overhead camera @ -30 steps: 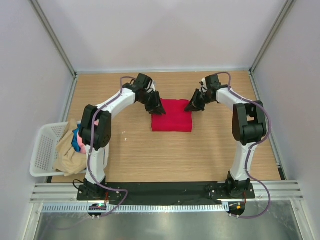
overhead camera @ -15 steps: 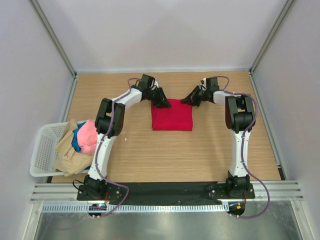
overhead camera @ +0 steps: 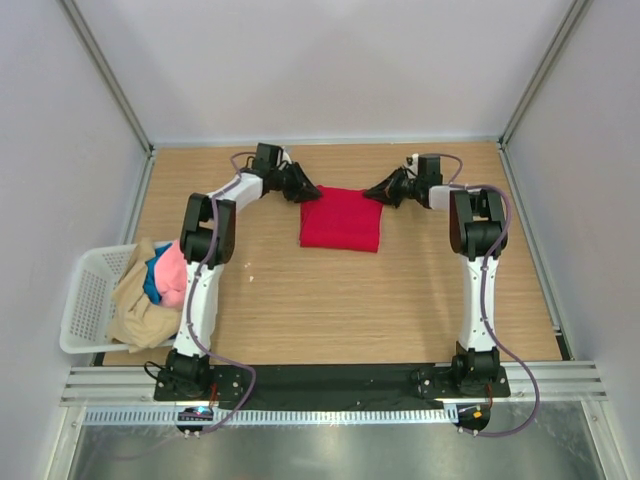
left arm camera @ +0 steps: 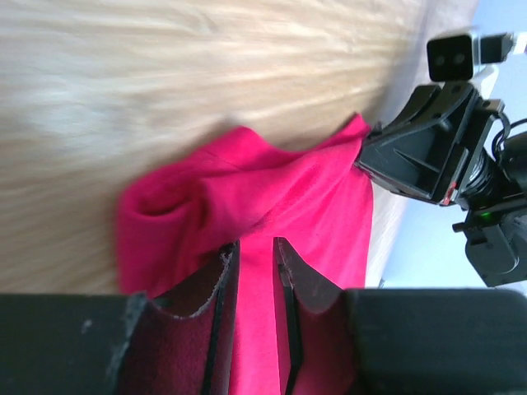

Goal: Fold and stack the t-shirts
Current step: Fold the tshirt

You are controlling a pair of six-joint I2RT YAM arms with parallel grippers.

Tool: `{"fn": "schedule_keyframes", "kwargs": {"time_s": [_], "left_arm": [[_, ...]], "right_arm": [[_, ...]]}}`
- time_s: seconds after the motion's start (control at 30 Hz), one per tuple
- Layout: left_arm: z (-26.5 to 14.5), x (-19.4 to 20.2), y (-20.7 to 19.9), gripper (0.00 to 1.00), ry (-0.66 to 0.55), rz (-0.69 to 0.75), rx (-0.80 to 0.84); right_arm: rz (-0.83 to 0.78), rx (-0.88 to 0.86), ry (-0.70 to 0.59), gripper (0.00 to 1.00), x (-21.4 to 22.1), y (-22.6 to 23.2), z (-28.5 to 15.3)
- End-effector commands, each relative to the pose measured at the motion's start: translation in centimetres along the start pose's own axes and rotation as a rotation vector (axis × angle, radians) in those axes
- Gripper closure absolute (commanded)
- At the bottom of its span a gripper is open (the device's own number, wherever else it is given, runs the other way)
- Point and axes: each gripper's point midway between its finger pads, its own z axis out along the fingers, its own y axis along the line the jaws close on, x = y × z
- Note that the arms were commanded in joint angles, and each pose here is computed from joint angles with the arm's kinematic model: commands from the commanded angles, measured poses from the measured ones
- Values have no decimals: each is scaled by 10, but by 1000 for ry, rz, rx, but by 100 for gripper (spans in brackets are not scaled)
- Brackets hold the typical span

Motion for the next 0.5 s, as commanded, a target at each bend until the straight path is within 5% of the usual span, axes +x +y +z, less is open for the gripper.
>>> {"fn": "schedule_keyframes", "kwargs": {"time_s": [0.0,0.3,0.47], "left_arm": [[-9,-23,5,75,-61,15,-11],[-50,-4,-87,74,-21,101,100],[-66,20,-106,75,-25,123,68]], "right_arm": [[-7,34,-43,98,-19,-7,1],[-148,71,-15,92,-32,66,-30],[-213,122,68,89,7,84,-54]]}}
